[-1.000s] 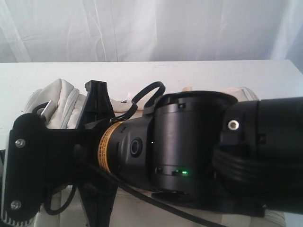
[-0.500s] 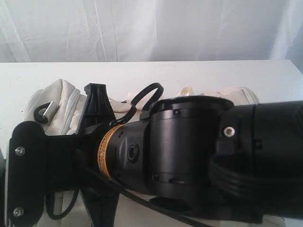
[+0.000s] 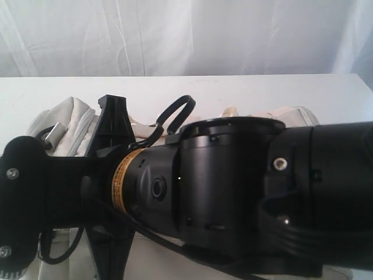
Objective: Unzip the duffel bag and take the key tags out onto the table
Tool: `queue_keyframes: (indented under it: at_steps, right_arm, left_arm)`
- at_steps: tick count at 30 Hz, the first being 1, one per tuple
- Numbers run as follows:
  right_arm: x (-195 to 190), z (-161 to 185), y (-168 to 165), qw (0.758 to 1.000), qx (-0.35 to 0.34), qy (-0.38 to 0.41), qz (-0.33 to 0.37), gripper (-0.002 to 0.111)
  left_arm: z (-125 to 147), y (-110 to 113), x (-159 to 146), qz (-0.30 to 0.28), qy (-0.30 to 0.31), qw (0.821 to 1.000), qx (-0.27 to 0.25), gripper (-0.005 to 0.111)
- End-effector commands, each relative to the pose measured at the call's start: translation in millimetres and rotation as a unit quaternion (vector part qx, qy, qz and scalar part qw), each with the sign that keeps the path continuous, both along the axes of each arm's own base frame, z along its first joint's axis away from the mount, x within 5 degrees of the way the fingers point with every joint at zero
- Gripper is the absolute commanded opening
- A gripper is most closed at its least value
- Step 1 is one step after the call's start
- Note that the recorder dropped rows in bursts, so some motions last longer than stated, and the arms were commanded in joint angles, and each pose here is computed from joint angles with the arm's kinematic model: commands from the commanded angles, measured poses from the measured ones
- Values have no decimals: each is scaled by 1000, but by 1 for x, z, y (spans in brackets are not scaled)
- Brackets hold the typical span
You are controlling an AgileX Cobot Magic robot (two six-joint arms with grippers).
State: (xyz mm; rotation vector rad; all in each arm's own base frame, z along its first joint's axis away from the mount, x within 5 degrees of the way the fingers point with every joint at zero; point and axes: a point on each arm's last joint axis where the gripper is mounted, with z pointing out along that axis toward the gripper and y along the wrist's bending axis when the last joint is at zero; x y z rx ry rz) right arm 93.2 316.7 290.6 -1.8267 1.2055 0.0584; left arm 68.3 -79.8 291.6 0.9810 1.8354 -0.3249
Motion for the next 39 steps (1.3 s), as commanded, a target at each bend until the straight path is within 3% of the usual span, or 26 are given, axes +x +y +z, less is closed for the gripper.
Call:
queue_keyframes:
  at_steps: [1,13,22,28,34,39]
  right_arm:
    - [18,-6,-15,996,-57,-11,-66,0]
    - [18,-6,-15,996,-56,-11,-65,0]
    - [18,-6,-15,996,-55,-11,-64,0]
    - [18,-6,-15,996,-63,-24,-53,0]
    - [17,-6,-13,995,-80,-58,-12,0]
    - [4,-6,-8,988,-100,-102,52,0]
  left_arm:
    - [12,25,-8,21,15,1000,-1,0]
    - [26,33,-8,18,-51,998,-42,0]
    - [32,52,11,176,-98,979,-42,0]
    - [18,38,23,229,-107,967,-44,0]
    - [11,22,41,312,-155,936,-55,0]
    - [3,16,52,363,-153,919,-25,0]
